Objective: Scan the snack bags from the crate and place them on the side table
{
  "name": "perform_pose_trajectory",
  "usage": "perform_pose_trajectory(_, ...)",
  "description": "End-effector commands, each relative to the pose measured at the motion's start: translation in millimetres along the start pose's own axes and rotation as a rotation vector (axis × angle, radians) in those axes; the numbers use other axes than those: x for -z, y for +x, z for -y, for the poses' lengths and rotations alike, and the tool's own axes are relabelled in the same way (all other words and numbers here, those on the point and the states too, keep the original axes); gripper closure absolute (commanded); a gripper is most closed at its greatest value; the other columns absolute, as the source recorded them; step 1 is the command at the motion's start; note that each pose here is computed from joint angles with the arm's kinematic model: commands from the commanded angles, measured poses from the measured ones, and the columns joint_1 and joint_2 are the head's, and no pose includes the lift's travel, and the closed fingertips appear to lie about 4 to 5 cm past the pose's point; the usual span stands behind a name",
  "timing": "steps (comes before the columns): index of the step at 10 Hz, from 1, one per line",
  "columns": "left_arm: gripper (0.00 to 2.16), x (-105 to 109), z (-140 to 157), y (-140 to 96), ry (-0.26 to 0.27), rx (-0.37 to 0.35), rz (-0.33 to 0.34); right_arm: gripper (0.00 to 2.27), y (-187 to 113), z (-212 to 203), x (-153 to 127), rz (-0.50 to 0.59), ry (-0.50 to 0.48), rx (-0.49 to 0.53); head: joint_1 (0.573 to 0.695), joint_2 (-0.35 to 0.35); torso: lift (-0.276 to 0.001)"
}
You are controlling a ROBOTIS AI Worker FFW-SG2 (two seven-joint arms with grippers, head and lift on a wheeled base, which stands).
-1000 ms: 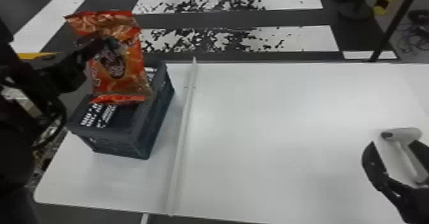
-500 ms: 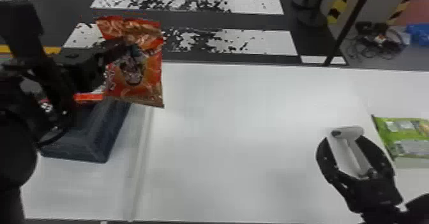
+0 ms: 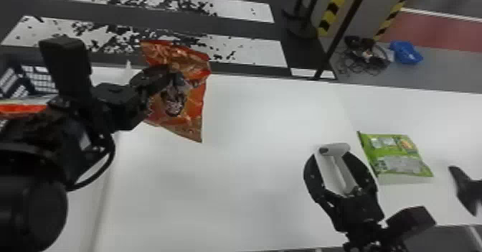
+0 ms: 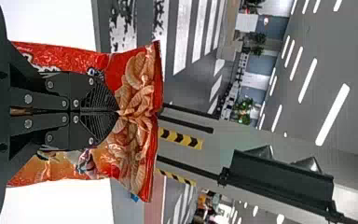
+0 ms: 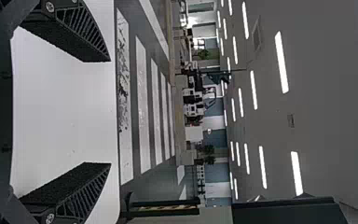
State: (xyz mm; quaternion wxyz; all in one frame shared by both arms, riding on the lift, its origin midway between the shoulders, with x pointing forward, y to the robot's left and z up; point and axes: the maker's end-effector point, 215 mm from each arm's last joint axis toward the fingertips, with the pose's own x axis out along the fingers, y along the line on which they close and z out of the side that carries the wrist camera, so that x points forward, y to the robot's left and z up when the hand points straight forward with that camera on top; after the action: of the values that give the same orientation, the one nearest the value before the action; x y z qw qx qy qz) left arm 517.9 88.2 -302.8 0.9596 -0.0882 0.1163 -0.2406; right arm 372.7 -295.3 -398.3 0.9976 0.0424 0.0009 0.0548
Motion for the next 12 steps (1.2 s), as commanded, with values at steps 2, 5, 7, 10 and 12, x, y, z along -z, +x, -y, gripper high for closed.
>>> perform_pose_trajectory(2,2.13,47,56,22,-0.055,0.108,-0.041,0.08,-1,1,-1,0.004,0.006,0.005,0.695,-0.289,-0.094)
perform_pose_trajectory(5,2.13,94,86,31,-0.124,0.167,-0.122,0.08,-1,2,-1,0.006,0.006,0.007,0.695,-0.350,-0.094)
perform_pose_trajectory(7,0.25,100,83,45,-0.143,0.168,-0.103,0.08,-1,2,-1,0.005,0.007,0.006,0.695,-0.350,-0.094)
perform_pose_trajectory(10,0.03,101,79,52,-0.152,0.158,-0.094,0.08,-2,2,-1,0.006,0.008,0.006,0.695,-0.350,-0.094)
perform_pose_trajectory(12,0.03,94,78,47,-0.167,0.154,-0.076,0.08,-2,0,-2,0.007,0.009,0.003,0.695,-0.350,-0.094)
